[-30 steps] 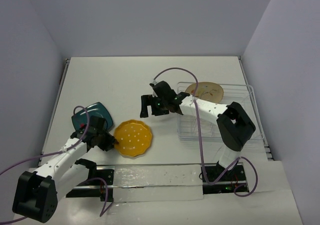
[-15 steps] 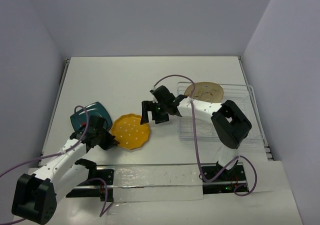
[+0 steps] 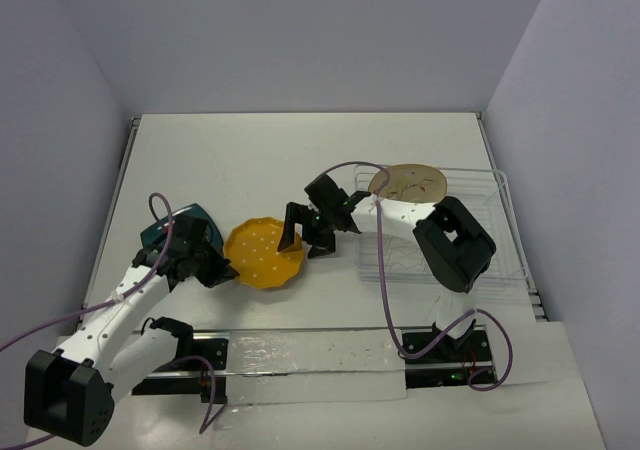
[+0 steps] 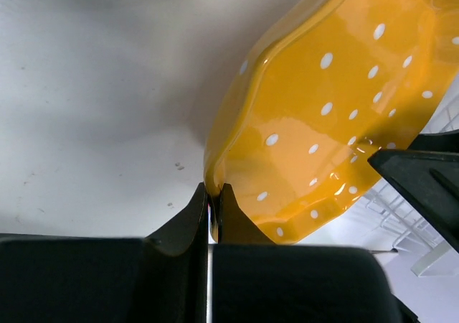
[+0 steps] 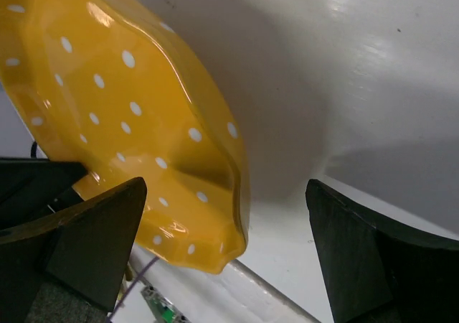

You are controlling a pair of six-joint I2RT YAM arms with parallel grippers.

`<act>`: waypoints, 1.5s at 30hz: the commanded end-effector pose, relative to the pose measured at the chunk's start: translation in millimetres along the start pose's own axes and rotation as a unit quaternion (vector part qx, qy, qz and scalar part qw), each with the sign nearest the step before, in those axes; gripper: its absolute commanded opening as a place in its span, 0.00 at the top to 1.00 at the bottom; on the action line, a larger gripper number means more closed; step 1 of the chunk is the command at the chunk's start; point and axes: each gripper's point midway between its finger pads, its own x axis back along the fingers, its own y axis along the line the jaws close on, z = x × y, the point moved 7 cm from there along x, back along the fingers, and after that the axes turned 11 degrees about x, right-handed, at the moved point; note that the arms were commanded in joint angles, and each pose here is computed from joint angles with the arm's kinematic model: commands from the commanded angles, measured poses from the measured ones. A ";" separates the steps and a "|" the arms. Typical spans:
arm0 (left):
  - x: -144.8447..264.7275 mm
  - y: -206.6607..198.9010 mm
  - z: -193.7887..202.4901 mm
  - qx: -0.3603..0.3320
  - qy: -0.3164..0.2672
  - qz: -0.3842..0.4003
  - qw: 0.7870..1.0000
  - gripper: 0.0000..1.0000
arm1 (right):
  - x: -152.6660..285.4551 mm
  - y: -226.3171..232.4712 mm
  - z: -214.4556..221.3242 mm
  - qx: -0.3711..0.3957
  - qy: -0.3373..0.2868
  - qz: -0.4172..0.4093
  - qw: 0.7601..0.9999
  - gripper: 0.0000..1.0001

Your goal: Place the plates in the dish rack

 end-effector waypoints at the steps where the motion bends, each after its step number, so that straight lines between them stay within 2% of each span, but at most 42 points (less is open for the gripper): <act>1: 18.3 -45.1 -1.7 -0.018 0.027 0.095 0.995 1.00 | 7.9 4.6 -4.9 -0.070 -0.033 0.008 0.997 0.00; 6: 12.8 -48.7 2.0 -0.019 0.073 0.126 0.989 1.00 | 2.2 16.7 -6.8 -0.099 -0.040 -0.038 0.994 0.00; 15: 23.0 -52.1 -6.6 -0.013 0.071 0.173 0.982 1.00 | -2.7 31.7 -8.4 -0.118 -0.050 -0.092 0.988 0.02; 18: 25.1 -50.4 -8.8 -0.013 0.067 0.175 0.982 1.00 | -0.9 42.3 -13.5 -0.127 -0.058 -0.137 0.981 0.18; 21: 28.2 -51.1 -11.5 -0.018 0.060 0.177 0.982 1.00 | 4.7 51.5 -22.5 -0.114 -0.078 -0.151 0.979 0.51; 23: 29.9 -51.5 -13.3 -0.019 0.056 0.178 0.982 1.00 | 10.5 56.6 -28.1 -0.102 -0.093 -0.156 0.978 0.65; 25: 30.5 -52.4 -15.2 -0.020 0.052 0.182 0.982 1.00 | 21.3 65.3 -35.3 -0.077 -0.116 -0.166 0.976 0.85; 27: 31.7 -54.0 -16.1 -0.023 0.050 0.186 0.981 1.00 | 27.0 69.0 -38.7 -0.066 -0.129 -0.168 0.975 0.99; 32: 39.2 -62.5 -23.1 -0.039 0.026 0.196 0.979 0.99 | 55.6 86.5 -58.4 0.026 -0.206 -0.172 0.963 1.00; 33: 43.2 -66.1 -25.6 -0.044 0.017 0.198 0.979 0.93 | 65.1 90.9 -63.7 0.051 -0.228 -0.171 0.957 1.00; 34: 44.0 -66.0 -27.2 -0.044 0.010 0.193 0.980 0.65 | 76.1 95.7 -69.9 0.074 -0.253 -0.166 0.950 1.00; 35: 46.6 -68.5 -29.3 -0.048 0.001 0.196 0.980 0.61 | 77.8 94.9 -71.0 0.076 -0.256 -0.163 0.950 1.00; 36: 49.4 -70.4 -31.3 -0.051 -0.008 0.197 0.979 0.25 | 91.2 100.5 -76.6 0.110 -0.278 -0.161 0.940 1.00; 37: 54.0 -73.1 -33.4 -0.056 -0.018 0.199 0.978 0.06 | 102.0 102.7 -82.6 0.132 -0.302 -0.151 0.932 1.00; 38: 59.0 -75.5 -36.7 -0.058 -0.036 0.202 0.977 0.01 | 122.5 106.8 -88.1 0.169 -0.330 -0.139 0.918 1.00; 40: 65.6 -78.3 -42.1 -0.054 -0.063 0.203 0.976 0.01 | 157.9 112.4 -98.8 0.255 -0.382 -0.099 0.883 1.00; 42: 69.5 -78.7 -45.1 -0.048 -0.081 0.202 0.975 0.01 | 176.5 106.9 -101.0 0.309 -0.398 -0.047 0.862 1.00; 43: 70.9 -78.8 -49.7 -0.041 -0.103 0.197 0.974 0.00 | 202.1 101.4 -100.7 0.372 -0.413 0.002 0.832 1.00; 45: 70.8 -76.9 -56.6 -0.027 -0.130 0.180 0.975 0.01 | 246.9 92.4 -92.2 0.446 -0.434 0.072 0.779 1.00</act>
